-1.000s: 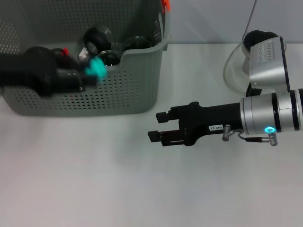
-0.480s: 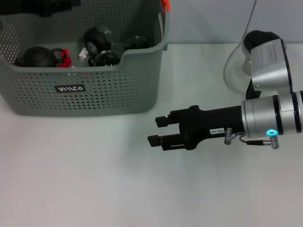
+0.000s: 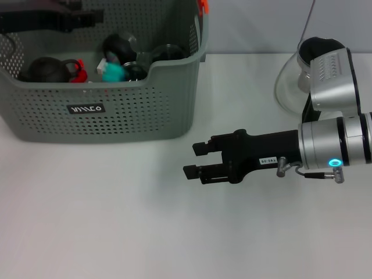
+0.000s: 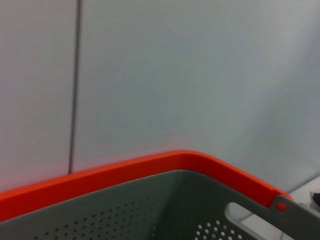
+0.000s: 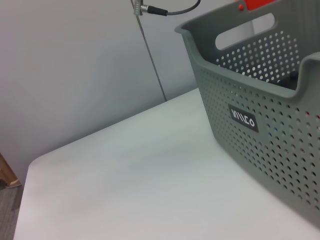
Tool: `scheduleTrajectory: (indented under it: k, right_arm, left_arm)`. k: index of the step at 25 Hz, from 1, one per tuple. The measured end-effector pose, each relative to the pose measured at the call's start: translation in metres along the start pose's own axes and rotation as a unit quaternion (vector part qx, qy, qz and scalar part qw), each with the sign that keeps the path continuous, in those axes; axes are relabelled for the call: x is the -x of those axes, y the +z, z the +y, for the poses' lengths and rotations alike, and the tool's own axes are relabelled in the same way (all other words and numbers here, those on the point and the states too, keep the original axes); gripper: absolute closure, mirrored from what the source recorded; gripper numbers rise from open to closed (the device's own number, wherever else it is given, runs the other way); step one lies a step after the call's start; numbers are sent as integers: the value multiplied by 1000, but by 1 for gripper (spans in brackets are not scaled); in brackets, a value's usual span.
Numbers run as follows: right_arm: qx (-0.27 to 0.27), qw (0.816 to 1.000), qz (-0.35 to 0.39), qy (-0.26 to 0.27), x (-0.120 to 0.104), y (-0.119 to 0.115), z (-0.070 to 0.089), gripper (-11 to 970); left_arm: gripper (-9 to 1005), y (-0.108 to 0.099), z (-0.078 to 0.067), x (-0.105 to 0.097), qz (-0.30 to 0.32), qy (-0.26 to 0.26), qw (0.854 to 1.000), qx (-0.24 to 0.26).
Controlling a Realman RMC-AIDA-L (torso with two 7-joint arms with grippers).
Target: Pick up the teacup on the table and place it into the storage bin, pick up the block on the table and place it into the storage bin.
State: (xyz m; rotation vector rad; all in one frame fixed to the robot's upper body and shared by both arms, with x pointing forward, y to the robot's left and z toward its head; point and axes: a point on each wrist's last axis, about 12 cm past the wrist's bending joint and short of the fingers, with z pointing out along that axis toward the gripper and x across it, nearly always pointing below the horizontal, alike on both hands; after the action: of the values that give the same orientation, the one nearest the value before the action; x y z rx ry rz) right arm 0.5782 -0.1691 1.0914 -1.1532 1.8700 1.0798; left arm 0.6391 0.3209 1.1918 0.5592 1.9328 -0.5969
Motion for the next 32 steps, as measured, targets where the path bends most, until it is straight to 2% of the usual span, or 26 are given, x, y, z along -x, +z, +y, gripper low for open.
scheduleTrajectory:
  k: [1, 4, 6, 8, 10, 12, 15, 20, 25, 28, 32]
  right_arm:
    - [0, 1000, 0, 0, 0, -1, 0, 291]
    - [0, 1000, 1, -3, 0, -2, -1, 291]
    - [-2, 1000, -1, -5, 0, -2, -1, 291]
    - [-2, 1000, -2, -7, 0, -4, -2, 291]
    - [-1, 1000, -3, -8, 0, -7, -2, 291]
    - [0, 1000, -6, -10, 0, -9, -2, 291]
    - [8, 1000, -19, -23, 1, -14, -1, 291]
    - [19, 998, -35, -51, 4, -17, 2, 292]
    - [28, 996, -36, -81, 9, -7, 5, 291]
    - [33, 994, -36, -93, 12, -1, 8, 291]
    - [39, 993, -34, -105, 16, 3, 9, 292]
  left_arm:
    - [448, -1, 0, 0, -3, -6, 1000, 2]
    - [325, -21, 5, 1, -39, -40, 998, 3]
    - [243, -38, 1, -3, -75, -58, 995, -28]
    - [174, -55, -7, -8, -113, -63, 988, -78]
    - [106, -76, -22, -17, -156, -53, 976, -144]
    - [37, -92, -34, -29, -184, -41, 964, -188]
    - [39, -107, -47, -51, -190, -27, 957, -216]
    - [44, -107, -60, -92, -132, -1, 968, -213]
    - [45, -98, -75, -125, -54, 18, 971, -231]
    - [45, -96, -75, -138, -35, 15, 974, -224]
    - [43, -95, -71, -147, -25, 24, 981, -190]
